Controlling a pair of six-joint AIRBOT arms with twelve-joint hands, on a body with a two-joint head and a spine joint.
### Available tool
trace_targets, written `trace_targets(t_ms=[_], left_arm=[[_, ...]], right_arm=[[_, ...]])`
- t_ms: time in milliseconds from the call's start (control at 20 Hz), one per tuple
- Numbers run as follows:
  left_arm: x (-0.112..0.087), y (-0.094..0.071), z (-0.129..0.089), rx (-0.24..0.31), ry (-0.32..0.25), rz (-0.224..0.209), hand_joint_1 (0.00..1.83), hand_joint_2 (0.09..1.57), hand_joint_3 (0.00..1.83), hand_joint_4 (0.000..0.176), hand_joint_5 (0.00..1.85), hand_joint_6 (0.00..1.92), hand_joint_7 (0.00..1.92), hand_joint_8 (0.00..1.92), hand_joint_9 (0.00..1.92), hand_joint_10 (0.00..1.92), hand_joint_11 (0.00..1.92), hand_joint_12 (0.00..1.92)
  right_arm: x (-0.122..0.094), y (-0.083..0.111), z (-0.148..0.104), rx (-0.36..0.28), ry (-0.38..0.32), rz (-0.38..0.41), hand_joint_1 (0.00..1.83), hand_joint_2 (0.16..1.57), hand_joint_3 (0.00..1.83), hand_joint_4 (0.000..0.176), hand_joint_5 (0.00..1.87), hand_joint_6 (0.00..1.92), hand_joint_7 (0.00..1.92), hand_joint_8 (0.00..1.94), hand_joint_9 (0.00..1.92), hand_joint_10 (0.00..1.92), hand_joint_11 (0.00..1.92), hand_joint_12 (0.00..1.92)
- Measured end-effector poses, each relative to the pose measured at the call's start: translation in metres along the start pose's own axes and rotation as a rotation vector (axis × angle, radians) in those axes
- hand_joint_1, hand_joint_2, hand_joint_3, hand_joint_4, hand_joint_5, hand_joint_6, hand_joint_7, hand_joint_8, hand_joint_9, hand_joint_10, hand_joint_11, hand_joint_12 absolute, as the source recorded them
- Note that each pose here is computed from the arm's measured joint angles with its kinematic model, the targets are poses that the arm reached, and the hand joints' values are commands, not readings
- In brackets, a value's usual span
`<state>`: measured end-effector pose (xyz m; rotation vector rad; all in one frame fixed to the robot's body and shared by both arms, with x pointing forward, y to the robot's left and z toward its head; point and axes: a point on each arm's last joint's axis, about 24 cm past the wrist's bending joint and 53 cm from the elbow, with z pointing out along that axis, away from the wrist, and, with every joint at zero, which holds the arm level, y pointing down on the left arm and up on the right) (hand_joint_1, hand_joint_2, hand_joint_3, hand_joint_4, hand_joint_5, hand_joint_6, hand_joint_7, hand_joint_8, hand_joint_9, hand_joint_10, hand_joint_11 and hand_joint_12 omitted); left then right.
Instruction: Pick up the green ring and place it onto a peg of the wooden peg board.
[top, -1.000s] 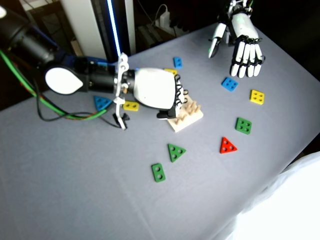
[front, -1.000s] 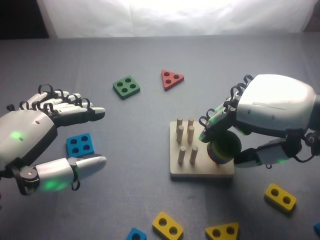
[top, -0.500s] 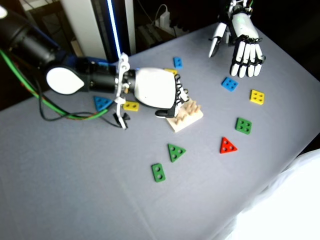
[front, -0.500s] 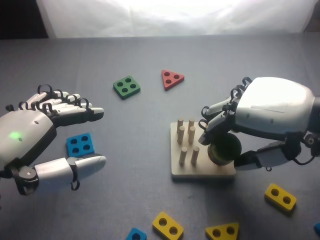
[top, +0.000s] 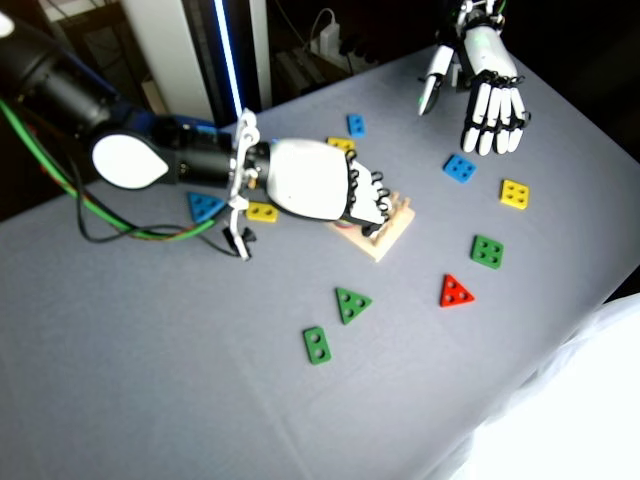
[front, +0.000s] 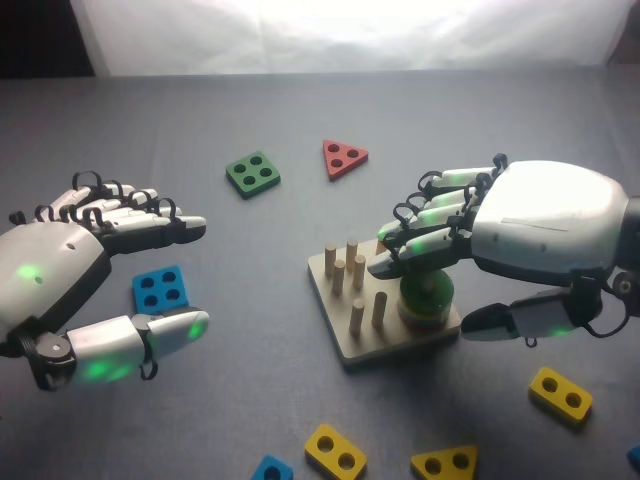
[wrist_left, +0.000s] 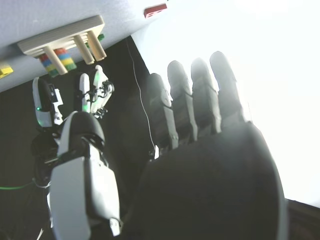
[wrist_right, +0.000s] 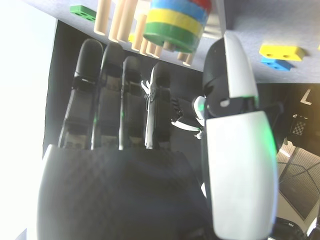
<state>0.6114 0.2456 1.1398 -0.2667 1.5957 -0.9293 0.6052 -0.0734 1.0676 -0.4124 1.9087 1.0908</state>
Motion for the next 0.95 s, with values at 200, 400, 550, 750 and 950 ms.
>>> trace_targets(t_ms=[200,400,550,750,950], left_arm=[[-0.001,0.001,-0.001,0.000,-0.004,-0.002,0.56,1.10,0.00,0.040,0.56,0.00,0.46,0.00,0.27,0.00,0.00,0.59],[-0.013,-0.003,-0.002,0.029,-0.049,-0.069,0.72,1.11,0.00,0.000,0.49,0.00,0.43,0.00,0.31,0.01,0.00,0.75],[-0.028,-0.018,-0.004,0.102,-0.113,-0.109,0.72,1.14,0.01,0.024,0.26,0.00,0.26,0.00,0.20,0.00,0.00,0.42],[-0.053,-0.043,-0.013,0.223,-0.212,-0.151,0.30,1.28,0.02,0.000,0.08,0.00,0.23,0.00,0.31,0.00,0.00,0.89],[-0.081,-0.064,-0.015,0.307,-0.308,-0.174,0.00,1.44,0.01,0.000,0.35,0.08,0.21,0.00,0.16,0.01,0.00,0.21]], right_arm=[[-0.006,0.007,-0.001,-0.021,-0.027,0.038,1.02,1.06,0.00,0.072,0.55,0.00,0.45,0.00,0.54,0.07,0.19,1.18],[-0.055,-0.004,-0.035,-0.025,-0.216,0.157,0.74,1.17,0.00,0.008,0.49,0.00,0.46,0.00,0.44,0.01,0.04,0.90],[-0.112,-0.007,-0.072,-0.063,-0.442,0.222,0.68,1.27,0.00,0.000,0.45,0.00,0.49,0.00,0.49,0.00,0.25,0.62],[-0.144,0.019,-0.107,-0.188,-0.627,0.235,0.77,1.34,0.00,0.000,0.37,0.00,0.51,0.00,0.63,0.00,0.52,0.25],[-0.167,0.031,-0.150,-0.223,-0.784,0.186,0.78,1.32,0.00,0.000,0.17,0.00,0.48,0.00,0.64,0.00,0.60,0.07]])
